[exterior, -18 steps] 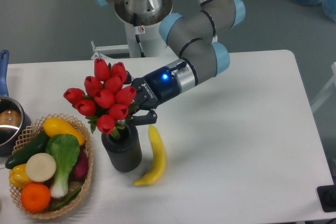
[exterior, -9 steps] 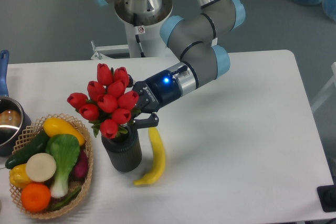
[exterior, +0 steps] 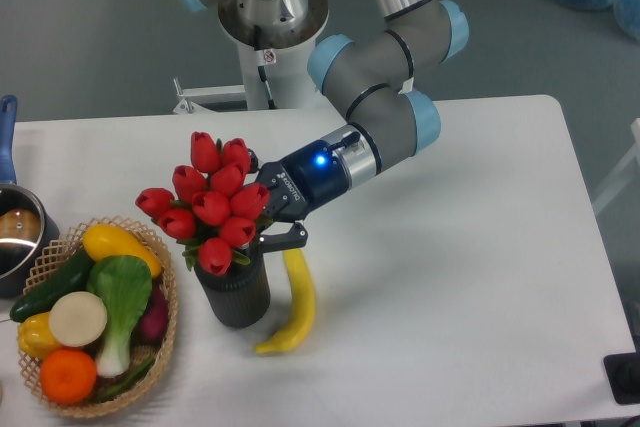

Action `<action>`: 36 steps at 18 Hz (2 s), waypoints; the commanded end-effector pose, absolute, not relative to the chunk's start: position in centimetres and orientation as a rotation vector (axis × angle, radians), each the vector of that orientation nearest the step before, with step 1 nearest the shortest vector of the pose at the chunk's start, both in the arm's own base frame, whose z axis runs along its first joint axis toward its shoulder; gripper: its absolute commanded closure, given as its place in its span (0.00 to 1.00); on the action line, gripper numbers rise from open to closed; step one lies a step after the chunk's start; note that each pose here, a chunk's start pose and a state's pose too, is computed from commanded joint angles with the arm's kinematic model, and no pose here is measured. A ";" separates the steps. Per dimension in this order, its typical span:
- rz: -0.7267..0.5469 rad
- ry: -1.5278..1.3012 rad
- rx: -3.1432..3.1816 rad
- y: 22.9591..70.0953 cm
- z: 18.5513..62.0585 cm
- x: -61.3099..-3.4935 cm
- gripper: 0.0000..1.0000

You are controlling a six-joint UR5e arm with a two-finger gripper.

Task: Insert the flowers into the vase
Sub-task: 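Push the tulip bunch further down into the vase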

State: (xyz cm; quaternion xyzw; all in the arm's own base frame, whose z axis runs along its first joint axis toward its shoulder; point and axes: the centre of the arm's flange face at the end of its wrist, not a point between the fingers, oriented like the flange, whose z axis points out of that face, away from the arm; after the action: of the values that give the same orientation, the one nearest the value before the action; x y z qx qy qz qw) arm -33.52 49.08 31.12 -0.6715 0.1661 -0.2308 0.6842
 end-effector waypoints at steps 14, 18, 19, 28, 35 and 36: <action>-0.515 0.373 -1.506 49.2 29.4 -33.7 0.54; -0.517 0.370 -1.507 49.2 29.1 -33.7 0.54; -0.516 0.371 -1.507 49.2 28.8 -33.7 0.54; -0.501 0.383 -1.503 48.9 27.5 -33.3 0.54; -0.502 0.382 -1.505 48.8 27.3 -33.1 0.51; -0.500 0.384 -1.504 48.8 27.3 -33.1 0.48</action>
State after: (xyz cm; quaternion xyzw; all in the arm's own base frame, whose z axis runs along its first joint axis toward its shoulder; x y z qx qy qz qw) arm -33.13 48.83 27.28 -0.6714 0.1715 -0.2231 0.6856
